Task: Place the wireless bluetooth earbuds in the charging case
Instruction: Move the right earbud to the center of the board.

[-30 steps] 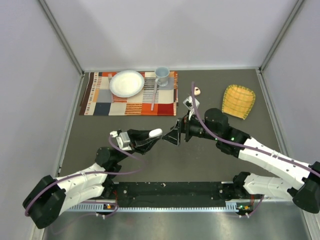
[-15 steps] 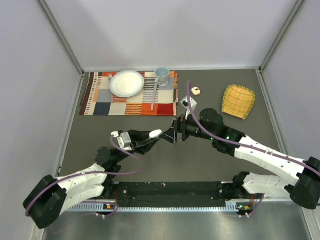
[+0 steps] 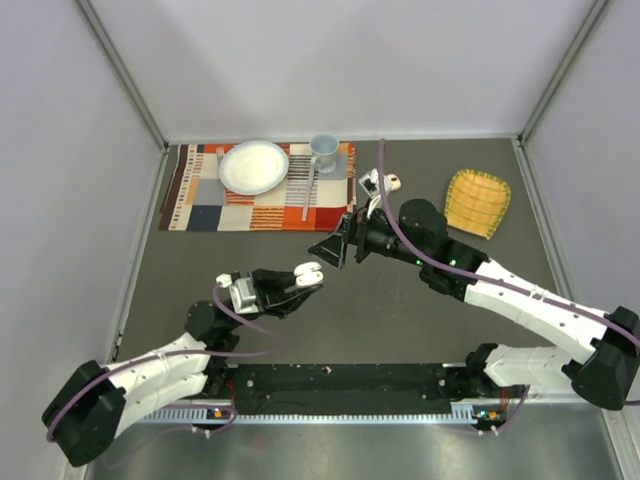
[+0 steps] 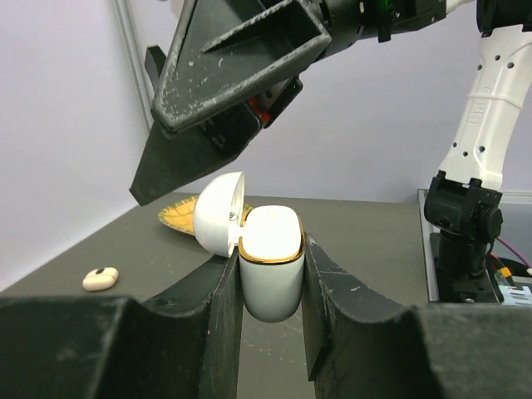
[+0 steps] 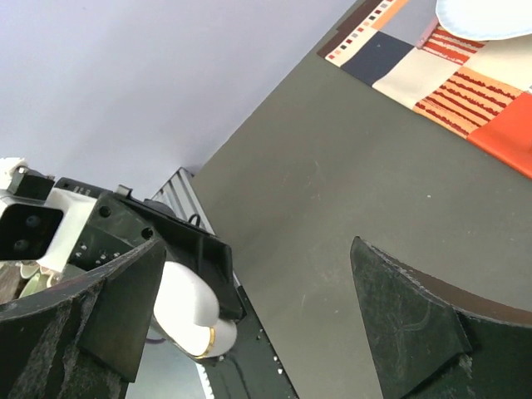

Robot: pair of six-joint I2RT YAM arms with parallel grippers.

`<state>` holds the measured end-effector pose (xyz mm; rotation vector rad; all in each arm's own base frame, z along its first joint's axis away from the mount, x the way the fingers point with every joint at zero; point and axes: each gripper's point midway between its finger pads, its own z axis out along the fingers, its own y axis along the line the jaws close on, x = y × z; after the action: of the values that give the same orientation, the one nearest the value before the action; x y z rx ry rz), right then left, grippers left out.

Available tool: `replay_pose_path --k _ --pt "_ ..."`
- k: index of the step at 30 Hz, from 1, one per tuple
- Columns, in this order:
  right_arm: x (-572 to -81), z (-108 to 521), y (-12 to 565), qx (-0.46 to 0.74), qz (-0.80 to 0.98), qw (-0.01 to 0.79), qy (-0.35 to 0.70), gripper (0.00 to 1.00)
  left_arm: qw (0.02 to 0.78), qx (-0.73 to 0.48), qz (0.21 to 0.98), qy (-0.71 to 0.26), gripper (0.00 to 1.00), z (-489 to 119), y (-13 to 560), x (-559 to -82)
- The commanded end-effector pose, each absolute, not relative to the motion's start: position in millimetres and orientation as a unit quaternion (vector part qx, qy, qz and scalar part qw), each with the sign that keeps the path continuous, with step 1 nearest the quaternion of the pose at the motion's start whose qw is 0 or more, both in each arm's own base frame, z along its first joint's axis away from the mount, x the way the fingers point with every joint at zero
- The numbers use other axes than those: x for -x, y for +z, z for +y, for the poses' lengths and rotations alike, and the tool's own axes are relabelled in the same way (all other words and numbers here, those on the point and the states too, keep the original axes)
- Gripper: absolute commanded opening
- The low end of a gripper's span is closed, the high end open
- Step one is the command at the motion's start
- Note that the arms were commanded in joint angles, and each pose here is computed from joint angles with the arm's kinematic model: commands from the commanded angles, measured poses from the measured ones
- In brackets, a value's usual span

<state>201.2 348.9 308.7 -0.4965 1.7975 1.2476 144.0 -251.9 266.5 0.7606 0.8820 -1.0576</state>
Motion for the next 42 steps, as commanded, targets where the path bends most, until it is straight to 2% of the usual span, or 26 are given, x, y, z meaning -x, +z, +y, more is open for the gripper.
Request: replay_pose_path --k 1,5,9,14,21,23,28,35,39,42 --pt "-201 351 346 0.206 0.684 0.468 0.521 0.93 0.749 -0.325 0.355 -0.456 0.0 -237 287 -139" --pt "-212 336 353 0.201 0.681 0.512 0.483 0.98 0.757 -0.313 0.361 -0.446 0.0 -231 286 -141" --pt "-255 295 336 0.131 0.732 0.555 0.372 0.99 0.761 -0.306 0.363 -0.442 0.0 -226 287 -140" --pt "-310 203 279 -0.025 0.816 0.515 0.26 0.99 0.762 -0.297 0.369 -0.441 0.0 -221 284 -138" --pt "-331 116 198 -0.171 0.86 0.443 0.185 0.99 0.777 -0.289 0.363 -0.426 0.0 -209 289 -134" --pt "-333 106 185 -0.198 0.863 0.429 0.179 0.99 0.772 -0.289 0.38 -0.42 0.0 -208 275 -137" --pt "-339 67 152 -0.253 0.869 0.408 0.121 0.99 0.786 -0.287 0.367 -0.406 0.0 -202 279 -135" --pt "-349 55 131 -0.26 0.886 0.378 0.071 0.96 0.783 -0.294 0.373 -0.403 0.0 -204 277 -137" --pt "-353 48 116 -0.285 0.887 0.361 0.045 0.86 0.785 -0.293 0.373 -0.398 0.0 -204 278 -138" --pt "-359 52 108 -0.29 0.89 0.348 0.047 0.83 0.786 -0.294 0.374 -0.396 0.0 -204 279 -139"
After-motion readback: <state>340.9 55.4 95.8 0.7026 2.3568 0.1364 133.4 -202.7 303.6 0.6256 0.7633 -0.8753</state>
